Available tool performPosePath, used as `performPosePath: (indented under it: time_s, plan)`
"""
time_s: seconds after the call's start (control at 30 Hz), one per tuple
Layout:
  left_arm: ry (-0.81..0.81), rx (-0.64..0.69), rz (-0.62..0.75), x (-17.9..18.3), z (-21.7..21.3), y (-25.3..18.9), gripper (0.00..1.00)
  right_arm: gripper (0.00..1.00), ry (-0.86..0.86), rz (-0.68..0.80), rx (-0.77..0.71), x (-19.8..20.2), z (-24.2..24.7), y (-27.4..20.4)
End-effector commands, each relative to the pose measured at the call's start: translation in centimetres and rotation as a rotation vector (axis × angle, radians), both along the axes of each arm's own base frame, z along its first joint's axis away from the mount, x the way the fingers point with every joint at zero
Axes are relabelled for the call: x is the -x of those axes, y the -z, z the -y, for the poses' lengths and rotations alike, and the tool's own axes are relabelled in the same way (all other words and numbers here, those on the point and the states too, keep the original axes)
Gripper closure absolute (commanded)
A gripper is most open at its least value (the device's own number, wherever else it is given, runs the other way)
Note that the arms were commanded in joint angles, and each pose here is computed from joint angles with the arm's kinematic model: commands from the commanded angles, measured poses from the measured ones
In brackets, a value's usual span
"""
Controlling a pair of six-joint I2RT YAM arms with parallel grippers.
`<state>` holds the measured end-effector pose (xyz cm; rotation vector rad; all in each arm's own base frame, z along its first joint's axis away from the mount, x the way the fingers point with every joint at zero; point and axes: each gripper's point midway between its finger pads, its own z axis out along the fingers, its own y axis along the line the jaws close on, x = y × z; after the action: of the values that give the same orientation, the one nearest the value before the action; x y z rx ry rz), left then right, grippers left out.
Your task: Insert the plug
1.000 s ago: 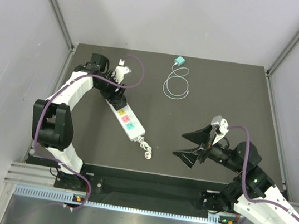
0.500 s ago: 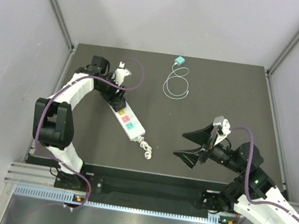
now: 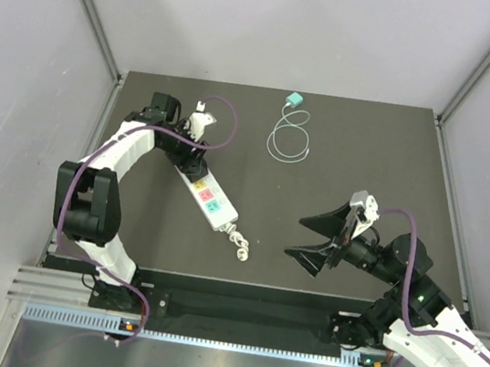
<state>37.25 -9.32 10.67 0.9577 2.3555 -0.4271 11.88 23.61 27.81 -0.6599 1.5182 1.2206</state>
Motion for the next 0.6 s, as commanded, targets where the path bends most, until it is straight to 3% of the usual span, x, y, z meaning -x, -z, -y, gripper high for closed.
performPosePath:
  time_s: [0.0,0.27,0.57]
  plan:
    - [0.005,-0.043,0.015,-0.5,-0.7,1.1,1.0,0.0,0.009,0.029,-0.028,-0.2,0.1,-1.2]
    - [-0.007,-0.068,-0.004,0.4,-0.2,-0.4,1.0,0.0,0.007,0.043,-0.028,-0.3,0.0,-1.7]
    - [-0.002,0.006,-0.012,2.3,1.5,-1.5,1.0,0.0,-0.002,0.026,-0.036,0.0,0.0,-1.8]
